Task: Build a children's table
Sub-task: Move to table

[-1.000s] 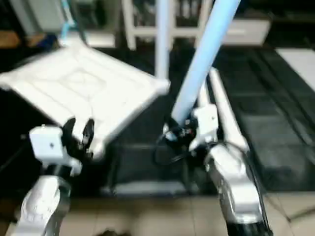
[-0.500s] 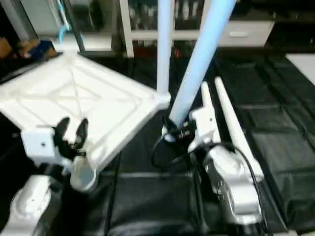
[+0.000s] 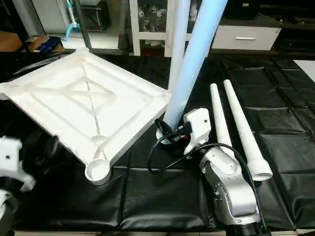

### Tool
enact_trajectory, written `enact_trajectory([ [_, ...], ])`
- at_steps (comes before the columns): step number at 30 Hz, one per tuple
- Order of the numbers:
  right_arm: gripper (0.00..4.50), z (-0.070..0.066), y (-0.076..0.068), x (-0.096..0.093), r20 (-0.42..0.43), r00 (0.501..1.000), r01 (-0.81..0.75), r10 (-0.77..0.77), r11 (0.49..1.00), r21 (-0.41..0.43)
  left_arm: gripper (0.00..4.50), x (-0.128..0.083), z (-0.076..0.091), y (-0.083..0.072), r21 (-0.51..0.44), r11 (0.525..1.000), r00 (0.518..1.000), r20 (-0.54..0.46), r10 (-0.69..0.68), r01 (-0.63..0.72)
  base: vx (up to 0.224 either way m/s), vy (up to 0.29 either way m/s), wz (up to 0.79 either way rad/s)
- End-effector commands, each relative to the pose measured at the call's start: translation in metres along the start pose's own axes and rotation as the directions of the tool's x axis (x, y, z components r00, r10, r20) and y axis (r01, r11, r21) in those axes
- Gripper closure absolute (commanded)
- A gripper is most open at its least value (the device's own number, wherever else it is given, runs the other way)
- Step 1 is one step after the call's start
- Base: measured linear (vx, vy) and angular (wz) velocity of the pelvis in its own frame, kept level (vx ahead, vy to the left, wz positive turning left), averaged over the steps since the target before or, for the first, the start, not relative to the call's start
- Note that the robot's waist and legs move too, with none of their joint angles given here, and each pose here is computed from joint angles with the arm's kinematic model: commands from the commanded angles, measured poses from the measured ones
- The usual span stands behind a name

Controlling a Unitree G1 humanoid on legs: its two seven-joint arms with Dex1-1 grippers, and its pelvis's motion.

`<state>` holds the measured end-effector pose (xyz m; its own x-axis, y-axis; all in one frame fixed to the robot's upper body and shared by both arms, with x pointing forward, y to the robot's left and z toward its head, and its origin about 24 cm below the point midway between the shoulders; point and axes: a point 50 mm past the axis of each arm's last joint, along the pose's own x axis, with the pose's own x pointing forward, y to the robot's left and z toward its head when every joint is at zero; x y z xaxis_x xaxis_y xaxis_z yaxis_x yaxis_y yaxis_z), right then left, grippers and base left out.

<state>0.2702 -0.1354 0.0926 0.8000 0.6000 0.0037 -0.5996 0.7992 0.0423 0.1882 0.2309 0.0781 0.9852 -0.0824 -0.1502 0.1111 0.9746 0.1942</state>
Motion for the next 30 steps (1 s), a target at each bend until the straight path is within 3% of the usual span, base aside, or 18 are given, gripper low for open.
enact_trajectory([
  [1, 2.62, 0.010, 0.000, 0.001, 0.037, 0.999, -0.013, 0.014, 1.000, -0.021, 2.08, -0.003, -0.011, -0.002, -0.002, 0.998, 0.995, -0.085, -0.060, 0.060, 0.000, 0.000, 0.00],
  [4, 2.62, 0.010, 0.001, 0.001, 0.034, 0.999, -0.021, 0.021, 1.000, -0.023, 2.08, -0.010, -0.022, -0.013, 0.015, 0.979, 0.965, -0.171, -0.196, 0.202, 0.000, 0.000, 0.00],
  [9, 2.62, 0.010, 0.002, 0.001, 0.033, 0.999, -0.028, 0.029, 0.999, -0.023, 2.08, -0.006, -0.019, -0.042, -0.045, 0.928, 0.916, -0.149, -0.373, 0.371, 0.000, 0.000, 0.00],
  [14, 2.62, 0.012, 0.002, 0.002, 0.038, 0.999, -0.030, 0.031, 0.999, -0.026, 2.08, -0.001, -0.021, -0.057, -0.039, 0.896, 0.881, -0.171, -0.442, 0.442, 0.000, 0.000, 0.00],
  [22, 2.62, 0.015, 0.003, 0.003, 0.049, 0.998, -0.032, 0.034, 0.999, -0.025, 2.08, 0.026, -0.005, -0.091, -0.050, 0.842, 0.840, -0.062, -0.539, 0.537, 0.000, 0.000, 0.00],
  [26, 2.62, 0.015, 0.003, 0.003, 0.047, 0.998, -0.037, 0.038, 0.999, -0.028, 2.08, 0.028, -0.002, -0.114, -0.056, 0.800, 0.799, -0.034, -0.600, 0.598, 0.000, 0.000, 0.00],
  [30, 2.62, 0.017, 0.002, 0.003, 0.053, 0.998, -0.032, 0.033, 0.999, -0.029, 2.08, 0.030, 0.002, -0.121, -0.044, 0.799, 0.800, 0.011, -0.600, 0.600, 0.000, 0.000, 0.00],
])
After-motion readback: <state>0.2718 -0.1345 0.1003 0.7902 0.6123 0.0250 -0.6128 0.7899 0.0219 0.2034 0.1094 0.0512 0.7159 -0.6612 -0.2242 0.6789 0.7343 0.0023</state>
